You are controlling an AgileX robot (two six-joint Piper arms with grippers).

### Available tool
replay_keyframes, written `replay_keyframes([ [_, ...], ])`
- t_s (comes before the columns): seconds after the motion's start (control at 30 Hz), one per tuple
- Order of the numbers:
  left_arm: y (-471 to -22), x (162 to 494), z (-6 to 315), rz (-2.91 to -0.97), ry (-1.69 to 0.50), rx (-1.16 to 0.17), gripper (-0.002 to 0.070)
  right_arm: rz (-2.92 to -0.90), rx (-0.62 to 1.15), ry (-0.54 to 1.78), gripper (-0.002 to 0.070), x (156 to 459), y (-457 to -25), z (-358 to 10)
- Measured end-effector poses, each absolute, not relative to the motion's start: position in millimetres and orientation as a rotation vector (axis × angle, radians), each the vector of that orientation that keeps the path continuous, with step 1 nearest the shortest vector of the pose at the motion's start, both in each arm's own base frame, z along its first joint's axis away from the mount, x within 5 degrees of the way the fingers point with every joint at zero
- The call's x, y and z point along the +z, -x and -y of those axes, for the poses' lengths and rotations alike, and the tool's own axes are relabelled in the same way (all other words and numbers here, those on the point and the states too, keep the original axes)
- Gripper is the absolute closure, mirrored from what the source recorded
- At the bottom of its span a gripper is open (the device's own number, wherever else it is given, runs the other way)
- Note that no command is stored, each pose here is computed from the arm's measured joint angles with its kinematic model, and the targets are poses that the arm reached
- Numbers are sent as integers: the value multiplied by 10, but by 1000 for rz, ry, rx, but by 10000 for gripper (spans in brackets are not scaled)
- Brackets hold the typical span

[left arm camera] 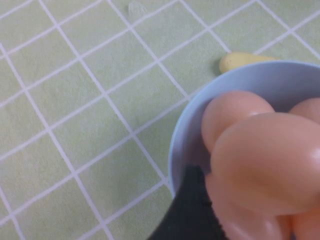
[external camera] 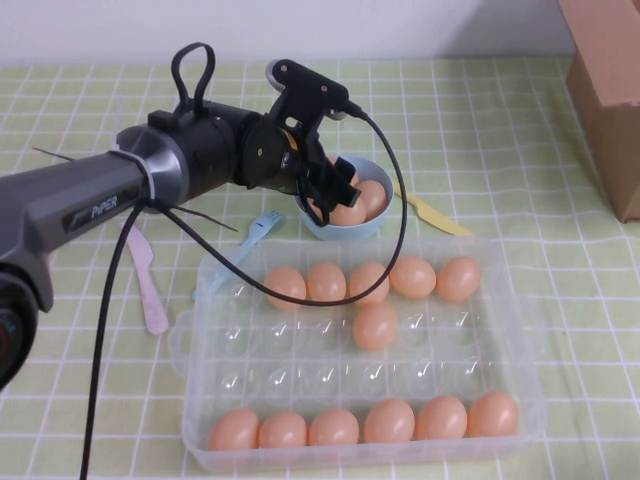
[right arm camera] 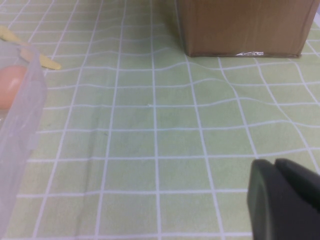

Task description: Take an egg out of the egg box

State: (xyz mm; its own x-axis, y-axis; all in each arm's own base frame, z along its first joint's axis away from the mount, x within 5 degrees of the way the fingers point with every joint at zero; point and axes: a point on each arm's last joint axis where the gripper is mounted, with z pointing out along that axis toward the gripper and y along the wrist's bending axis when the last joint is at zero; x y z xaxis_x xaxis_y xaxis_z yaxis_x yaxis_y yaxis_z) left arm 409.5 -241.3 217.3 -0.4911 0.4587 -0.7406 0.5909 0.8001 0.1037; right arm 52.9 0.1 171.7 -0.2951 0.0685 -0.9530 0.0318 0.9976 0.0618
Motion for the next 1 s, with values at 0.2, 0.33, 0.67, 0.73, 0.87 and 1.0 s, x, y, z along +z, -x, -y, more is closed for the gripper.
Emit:
replay_keyframes([
  [0.2,-4008,2410,2425,-2130,-791,-203,171,-1871,36,-72,694,1717,-529,-1],
  [0.33,-3851,2700,2406,-2072,-793,-214,171,-1871,36,-72,694,1717,-529,-1],
  [0.67,-3061,3037,1984,-1898,-761,-240,423,-1871,36,-72,694,1717,-529,-1],
  [0.73,-2853,3075,1843,-1844,-733,-253,558,-1871,36,-72,694,1717,-529,-1],
  [0.87,-2458,3139,1578,-1729,-653,-295,656,-1871,36,-72,694,1717,-529,-1],
  [1.0,-2089,3227,1341,-1629,-595,-327,673,-1871,36,-72,694,1717,-529,-1],
])
